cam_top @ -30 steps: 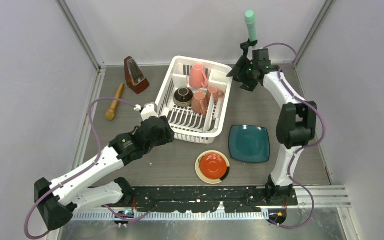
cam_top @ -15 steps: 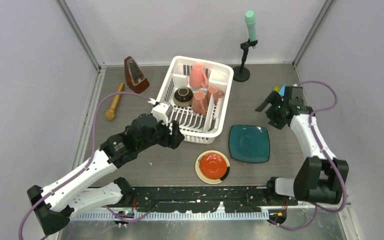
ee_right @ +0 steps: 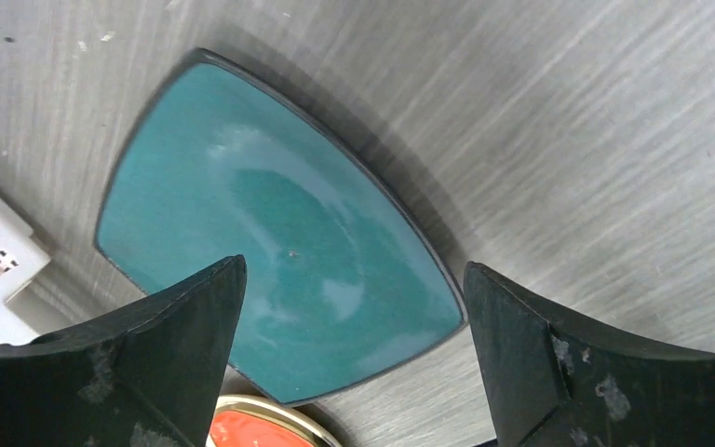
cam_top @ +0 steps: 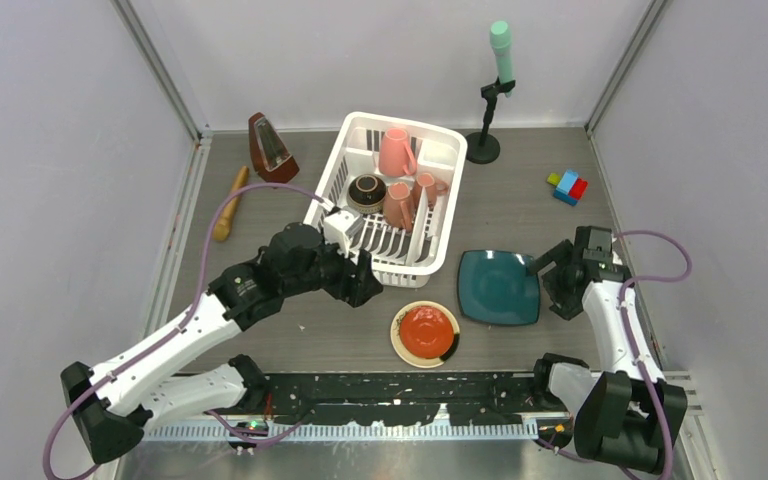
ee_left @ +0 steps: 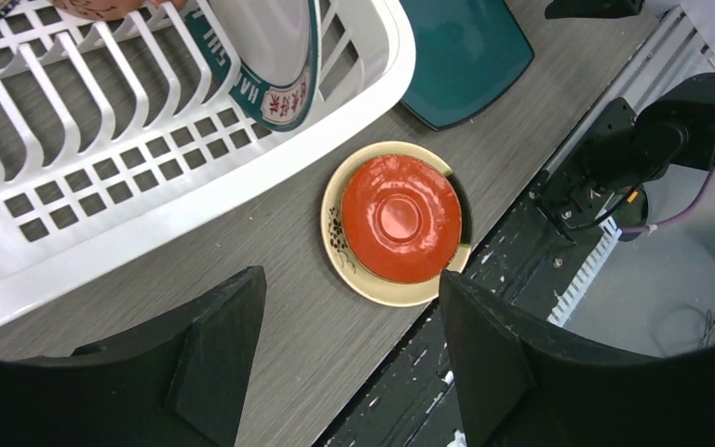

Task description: Load the mixed dishes into the dish rack

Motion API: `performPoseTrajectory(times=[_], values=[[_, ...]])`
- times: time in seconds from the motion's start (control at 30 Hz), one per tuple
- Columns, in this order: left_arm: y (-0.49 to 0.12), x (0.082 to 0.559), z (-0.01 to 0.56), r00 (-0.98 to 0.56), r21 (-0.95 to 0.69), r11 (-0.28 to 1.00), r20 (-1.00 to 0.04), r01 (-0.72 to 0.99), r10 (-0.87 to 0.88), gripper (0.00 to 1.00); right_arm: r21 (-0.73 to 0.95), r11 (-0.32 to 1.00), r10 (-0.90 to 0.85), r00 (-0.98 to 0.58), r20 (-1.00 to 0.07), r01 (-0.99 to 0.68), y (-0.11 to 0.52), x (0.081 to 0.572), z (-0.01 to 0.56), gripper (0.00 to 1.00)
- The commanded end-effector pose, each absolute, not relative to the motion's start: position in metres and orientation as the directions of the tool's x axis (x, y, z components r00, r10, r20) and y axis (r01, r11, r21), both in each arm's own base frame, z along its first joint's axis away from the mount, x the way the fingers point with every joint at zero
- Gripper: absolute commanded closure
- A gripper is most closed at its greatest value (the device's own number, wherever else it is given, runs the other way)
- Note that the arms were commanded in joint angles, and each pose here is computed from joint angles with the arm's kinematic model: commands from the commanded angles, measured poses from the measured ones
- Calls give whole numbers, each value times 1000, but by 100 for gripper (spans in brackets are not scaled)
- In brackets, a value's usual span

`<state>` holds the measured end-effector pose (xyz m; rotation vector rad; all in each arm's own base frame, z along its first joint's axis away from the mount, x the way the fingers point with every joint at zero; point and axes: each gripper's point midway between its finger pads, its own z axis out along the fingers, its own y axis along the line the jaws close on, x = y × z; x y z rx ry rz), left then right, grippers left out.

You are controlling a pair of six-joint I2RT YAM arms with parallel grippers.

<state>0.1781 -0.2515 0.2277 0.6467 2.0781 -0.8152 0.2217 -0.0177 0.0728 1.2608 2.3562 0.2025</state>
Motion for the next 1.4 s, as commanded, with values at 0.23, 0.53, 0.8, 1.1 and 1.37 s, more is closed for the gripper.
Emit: performPoseTrajectory(times=[0.23, 0.53, 0.8, 1.1, 1.37], values=[[-273, 179, 249, -532, -359, 595, -835, 719, 139, 28, 259, 459, 881, -397, -258, 850, -17, 195, 41, 7], [-268, 184, 247, -538, -339, 630, -829, 699, 151, 28, 526, 398, 903, -422, -79, 752, 34, 226, 37, 13], [-266, 185, 246, -542, -337, 642, -828, 689, 147, 28, 690, 372, 881, -471, -51, 621, 58, 243, 46, 37], [-265, 190, 251, -527, -331, 654, -841, 680, 122, 29, 770, 364, 897, -420, -139, 524, 51, 266, 48, 41], [-259, 193, 253, -504, -323, 672, -859, 666, 86, 29, 813, 358, 926, -286, -247, 458, 31, 280, 49, 41]])
